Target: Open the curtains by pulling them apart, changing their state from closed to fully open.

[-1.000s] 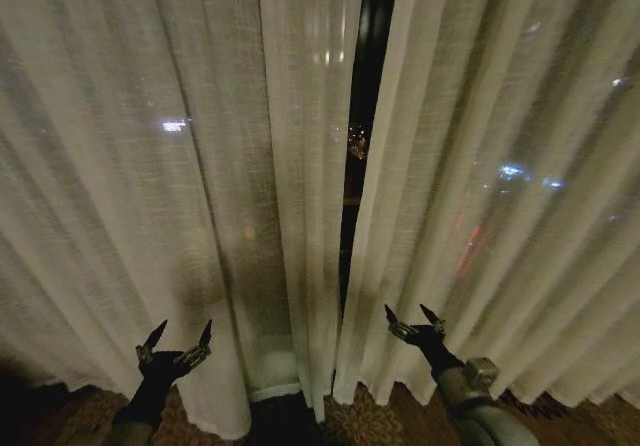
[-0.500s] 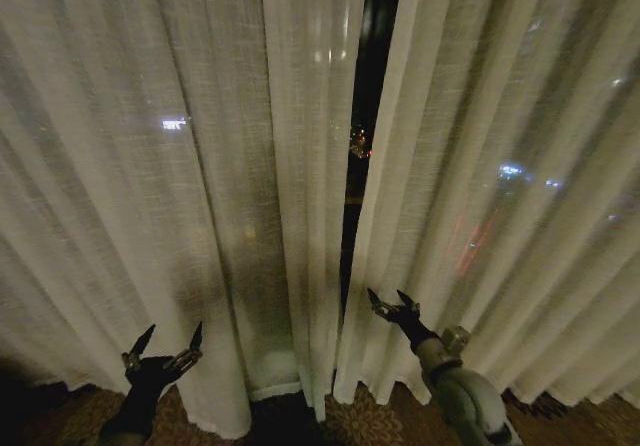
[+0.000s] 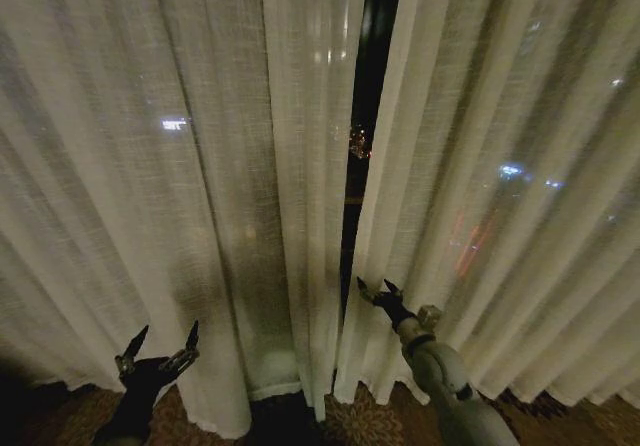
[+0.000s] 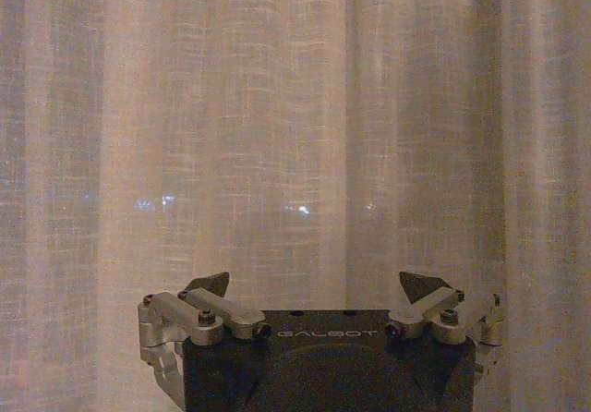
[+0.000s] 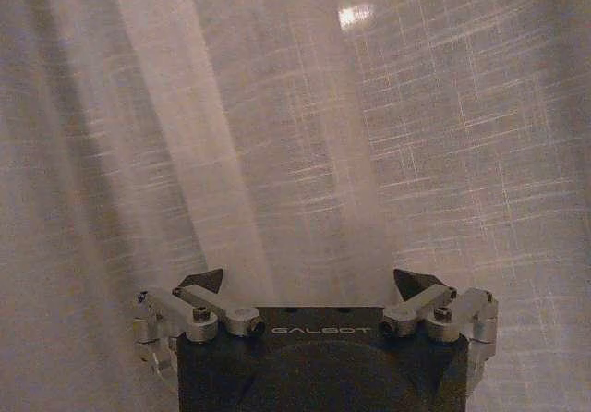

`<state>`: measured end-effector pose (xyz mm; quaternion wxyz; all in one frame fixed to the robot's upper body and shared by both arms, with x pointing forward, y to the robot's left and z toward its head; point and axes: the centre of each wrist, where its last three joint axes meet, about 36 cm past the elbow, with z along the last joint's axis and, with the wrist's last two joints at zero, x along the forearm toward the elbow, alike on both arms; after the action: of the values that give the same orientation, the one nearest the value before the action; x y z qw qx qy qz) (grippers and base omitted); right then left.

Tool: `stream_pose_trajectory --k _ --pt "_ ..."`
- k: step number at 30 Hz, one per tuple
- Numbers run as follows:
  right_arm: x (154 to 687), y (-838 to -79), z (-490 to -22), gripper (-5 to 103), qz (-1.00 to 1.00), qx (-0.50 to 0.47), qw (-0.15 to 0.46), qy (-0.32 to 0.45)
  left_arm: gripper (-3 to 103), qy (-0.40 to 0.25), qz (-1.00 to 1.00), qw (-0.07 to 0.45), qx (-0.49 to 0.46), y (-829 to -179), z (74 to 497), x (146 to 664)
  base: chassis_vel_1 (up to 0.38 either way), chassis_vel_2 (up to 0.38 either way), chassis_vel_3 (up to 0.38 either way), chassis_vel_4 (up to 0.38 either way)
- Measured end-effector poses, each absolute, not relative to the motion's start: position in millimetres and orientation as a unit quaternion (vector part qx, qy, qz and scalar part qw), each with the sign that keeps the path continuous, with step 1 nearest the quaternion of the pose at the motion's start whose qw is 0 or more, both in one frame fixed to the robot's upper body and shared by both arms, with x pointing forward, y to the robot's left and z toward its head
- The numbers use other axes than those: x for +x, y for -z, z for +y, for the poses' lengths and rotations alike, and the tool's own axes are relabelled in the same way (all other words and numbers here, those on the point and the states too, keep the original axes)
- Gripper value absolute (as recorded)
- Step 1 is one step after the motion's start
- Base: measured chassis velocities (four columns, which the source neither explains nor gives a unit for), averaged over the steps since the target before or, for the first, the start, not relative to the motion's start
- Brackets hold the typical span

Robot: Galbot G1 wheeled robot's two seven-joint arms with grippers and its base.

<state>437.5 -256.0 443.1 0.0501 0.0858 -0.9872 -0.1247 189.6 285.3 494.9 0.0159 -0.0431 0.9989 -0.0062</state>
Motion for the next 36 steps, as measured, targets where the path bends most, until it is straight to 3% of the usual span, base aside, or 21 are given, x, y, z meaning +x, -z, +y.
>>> stream_pose_trajectory --k 5,8,10,13,15,19,25,28,30,32,36 --pt "458.8 -444.6 -258.3 103 -0.989 0.07 0.045 0.123 100 0.004 0.999 0.016 -0.045 -495.1 284.0 189.9 0.0 0.0 0.0 0.0" --pt "470.1 -446.5 -261.8 91 -0.99 0.063 0.041 0.119 100 0.003 0.999 0.016 -0.046 -495.4 283.7 190.6 0.0 0.0 0.0 0.0" --pt "472.3 -447.0 -262.6 91 -0.99 0.062 0.04 0.117 100 0.003 0.999 0.017 -0.046 -495.5 283.6 191.0 0.0 0.0 0.0 0.0" --pt "474.9 -447.9 -262.5 75 -0.991 0.063 0.039 0.115 100 0.002 0.999 0.016 -0.046 -495.1 283.7 192.2 0.0 0.0 0.0 0.0" --pt "475.1 -447.8 -262.3 75 -0.991 0.063 0.04 0.115 100 0.002 0.999 0.016 -0.046 -495.1 283.8 192.4 0.0 0.0 0.0 0.0" --pt "475.5 -446.8 -258.2 53 -0.99 0.069 0.042 0.114 100 0.003 0.999 0.013 -0.047 -496.2 283.7 194.5 0.0 0.0 0.0 0.0" --pt "474.8 -447.1 -254.9 37 -0.99 0.074 0.042 0.114 100 0.004 0.999 0.012 -0.046 -496.4 282.9 195.6 0.0 0.0 0.0 0.0" --pt "474.3 -446.8 -255.5 20 -0.99 0.074 0.039 0.112 100 0.004 0.999 0.011 -0.045 -495.5 282.9 196.0 0.0 0.0 0.0 0.0" --pt "474.3 -446.8 -255.7 20 -0.99 0.074 0.037 0.111 100 0.004 0.999 0.011 -0.045 -495.4 283.0 196.1 0.0 0.0 0.0 0.0" --pt "474.2 -446.7 -255.7 4 -0.99 0.074 0.036 0.111 100 0.004 0.999 0.01 -0.045 -495.4 283.0 196.1 0.0 0.0 0.0 0.0" --pt "474.2 -446.4 -254.7 1 -0.99 0.075 0.035 0.111 100 0.004 0.999 0.011 -0.046 -495.4 283.2 196.1 0.0 0.0 0.0 0.0"
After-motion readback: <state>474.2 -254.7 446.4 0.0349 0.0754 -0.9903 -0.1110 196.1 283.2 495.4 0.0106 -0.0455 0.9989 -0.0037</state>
